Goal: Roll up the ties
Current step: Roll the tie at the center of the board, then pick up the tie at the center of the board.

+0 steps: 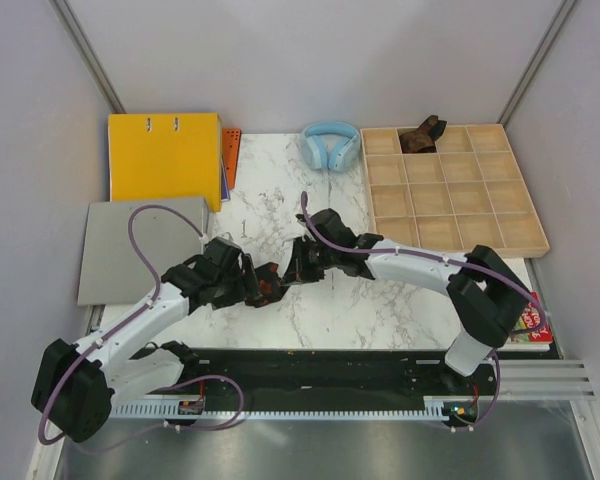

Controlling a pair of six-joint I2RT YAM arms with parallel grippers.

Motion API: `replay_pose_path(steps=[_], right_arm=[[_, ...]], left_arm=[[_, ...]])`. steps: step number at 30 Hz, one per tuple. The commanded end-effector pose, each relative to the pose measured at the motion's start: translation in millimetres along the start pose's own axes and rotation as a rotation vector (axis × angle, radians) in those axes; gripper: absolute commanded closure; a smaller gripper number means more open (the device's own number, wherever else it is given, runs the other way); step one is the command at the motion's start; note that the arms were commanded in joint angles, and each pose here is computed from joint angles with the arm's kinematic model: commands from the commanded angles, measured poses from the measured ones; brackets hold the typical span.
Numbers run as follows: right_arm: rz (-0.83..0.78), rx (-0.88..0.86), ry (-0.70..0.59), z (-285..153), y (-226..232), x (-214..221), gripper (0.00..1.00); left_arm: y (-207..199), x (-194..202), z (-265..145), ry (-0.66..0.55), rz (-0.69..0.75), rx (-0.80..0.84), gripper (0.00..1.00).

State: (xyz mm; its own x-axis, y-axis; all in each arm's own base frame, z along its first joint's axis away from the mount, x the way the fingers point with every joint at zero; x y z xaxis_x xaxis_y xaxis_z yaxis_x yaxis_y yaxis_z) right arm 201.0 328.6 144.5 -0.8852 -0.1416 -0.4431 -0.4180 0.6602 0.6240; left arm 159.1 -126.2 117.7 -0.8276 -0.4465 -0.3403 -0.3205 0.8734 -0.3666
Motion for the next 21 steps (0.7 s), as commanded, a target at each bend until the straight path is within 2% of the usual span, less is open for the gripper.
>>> replay_pose_path(steps=[1, 9, 21], right_arm=[[-0.009, -0.064, -0.009, 21.3, 24.8, -14.7, 1.00], [-0.002, -0.084, 0.040, 49.0, 24.8, -10.1, 1.00], [0.002, 0.044, 0.088, 67.2, -17.6, 7.5, 1.00]], left_arm=[[-12.4, -12.0, 1.5, -0.011, -0.019, 0.142, 0.20], [-5.0, -17.7, 6.2, -0.030, -0.069, 0.182, 0.21], [0.4, -9.0, 29.2, 0.011, -0.078, 0.231, 0.21]])
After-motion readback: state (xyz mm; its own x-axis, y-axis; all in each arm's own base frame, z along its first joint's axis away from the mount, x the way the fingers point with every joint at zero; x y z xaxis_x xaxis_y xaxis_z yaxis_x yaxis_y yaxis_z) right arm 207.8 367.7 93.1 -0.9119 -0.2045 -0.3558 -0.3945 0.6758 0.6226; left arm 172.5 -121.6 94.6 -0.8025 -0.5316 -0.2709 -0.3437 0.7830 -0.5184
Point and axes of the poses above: each gripper's point midway between its finger pads, its own z axis out along the fingers, its own y axis along the line the jaws close on, x = y × z, the point moved 6 cm from there along -z, back along the fingers, and after that the axes turned 11 degrees about -z, right-handed, at the moved point
